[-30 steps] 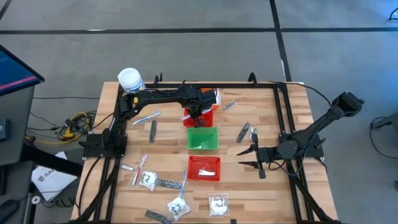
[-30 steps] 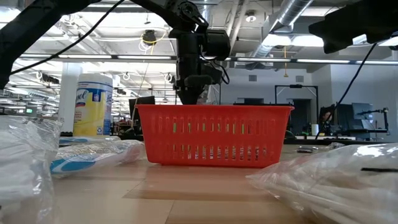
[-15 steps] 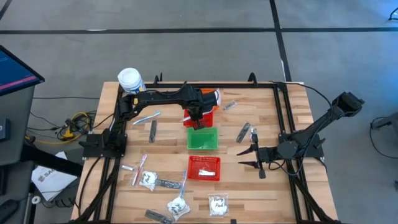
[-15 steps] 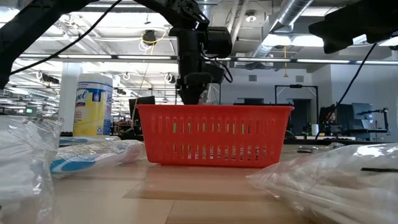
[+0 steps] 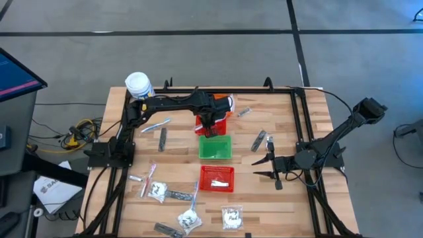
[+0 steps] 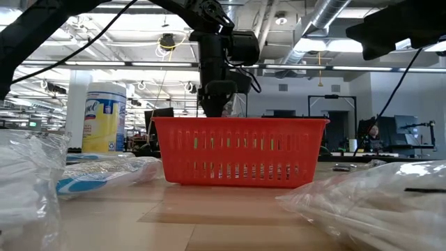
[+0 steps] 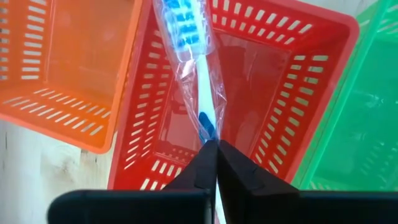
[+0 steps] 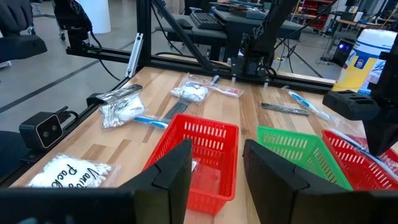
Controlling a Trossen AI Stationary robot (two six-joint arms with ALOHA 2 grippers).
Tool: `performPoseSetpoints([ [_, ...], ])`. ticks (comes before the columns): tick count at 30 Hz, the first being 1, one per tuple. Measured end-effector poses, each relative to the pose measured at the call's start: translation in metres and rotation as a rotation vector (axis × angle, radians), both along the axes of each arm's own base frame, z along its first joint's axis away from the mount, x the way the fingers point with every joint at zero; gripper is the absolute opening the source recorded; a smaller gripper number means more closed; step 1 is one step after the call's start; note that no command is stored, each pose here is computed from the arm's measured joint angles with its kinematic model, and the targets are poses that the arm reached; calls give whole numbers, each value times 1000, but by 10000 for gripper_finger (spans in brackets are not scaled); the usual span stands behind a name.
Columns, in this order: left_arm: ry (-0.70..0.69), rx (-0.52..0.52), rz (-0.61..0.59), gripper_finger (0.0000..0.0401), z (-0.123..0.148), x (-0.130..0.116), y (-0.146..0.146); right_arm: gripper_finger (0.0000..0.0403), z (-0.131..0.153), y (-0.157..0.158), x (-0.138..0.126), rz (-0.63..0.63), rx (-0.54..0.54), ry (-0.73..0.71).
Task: Pick & Place Travel size toiletries
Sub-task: Put the blue toothbrush into the top red basket
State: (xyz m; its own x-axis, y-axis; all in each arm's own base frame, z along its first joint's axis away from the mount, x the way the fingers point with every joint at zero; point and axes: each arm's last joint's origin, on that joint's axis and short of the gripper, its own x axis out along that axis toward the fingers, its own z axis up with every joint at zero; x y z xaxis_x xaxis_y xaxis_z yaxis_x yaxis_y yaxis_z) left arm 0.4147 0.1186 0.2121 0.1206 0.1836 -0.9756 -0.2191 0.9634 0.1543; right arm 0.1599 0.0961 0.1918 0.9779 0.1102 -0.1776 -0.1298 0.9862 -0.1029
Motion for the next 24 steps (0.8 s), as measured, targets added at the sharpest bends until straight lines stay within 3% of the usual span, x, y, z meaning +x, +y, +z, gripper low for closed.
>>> performPoseSetpoints([
  [16,-11,-42,-2,0,0,-1,4,139,0,0,0,0,0,0],
  [24,-1,0,-14,0,3,-3,4,139,0,0,0,0,-1,0],
])
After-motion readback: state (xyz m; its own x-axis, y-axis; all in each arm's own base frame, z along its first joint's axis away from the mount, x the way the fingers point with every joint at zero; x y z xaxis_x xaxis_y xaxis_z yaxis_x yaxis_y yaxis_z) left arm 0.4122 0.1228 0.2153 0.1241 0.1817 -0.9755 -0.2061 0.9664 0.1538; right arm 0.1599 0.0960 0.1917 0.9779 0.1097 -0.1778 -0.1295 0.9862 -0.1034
